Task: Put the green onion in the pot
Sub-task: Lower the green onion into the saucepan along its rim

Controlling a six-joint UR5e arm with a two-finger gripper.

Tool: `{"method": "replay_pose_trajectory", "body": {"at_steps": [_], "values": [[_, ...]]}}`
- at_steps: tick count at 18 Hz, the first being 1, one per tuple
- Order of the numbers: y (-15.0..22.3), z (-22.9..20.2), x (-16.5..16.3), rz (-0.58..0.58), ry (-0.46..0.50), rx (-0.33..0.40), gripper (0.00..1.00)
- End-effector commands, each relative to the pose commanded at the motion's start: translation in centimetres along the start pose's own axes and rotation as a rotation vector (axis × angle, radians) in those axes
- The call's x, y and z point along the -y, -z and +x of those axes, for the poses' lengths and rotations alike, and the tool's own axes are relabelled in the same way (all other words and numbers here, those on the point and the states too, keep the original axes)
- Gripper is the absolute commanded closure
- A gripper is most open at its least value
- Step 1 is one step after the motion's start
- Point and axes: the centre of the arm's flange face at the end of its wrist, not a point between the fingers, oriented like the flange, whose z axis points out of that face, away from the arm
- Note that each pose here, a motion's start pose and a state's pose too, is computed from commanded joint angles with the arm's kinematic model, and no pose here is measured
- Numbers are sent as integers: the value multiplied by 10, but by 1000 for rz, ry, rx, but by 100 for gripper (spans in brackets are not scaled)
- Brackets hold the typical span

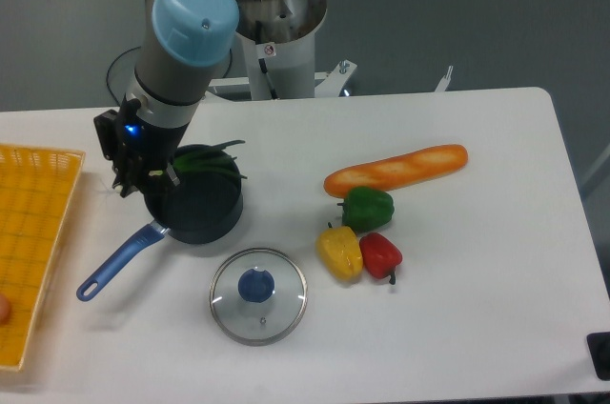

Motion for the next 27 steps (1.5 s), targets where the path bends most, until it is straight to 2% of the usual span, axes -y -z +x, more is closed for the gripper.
{"method": "replay_pose_trajectory", "body": {"at_steps": [7, 16, 27], "values": [[-2, 3, 2, 17, -3, -21, 83], [-22, 2, 6, 19, -26, -18, 83], [-51, 8, -7, -22, -28, -42, 82]]}}
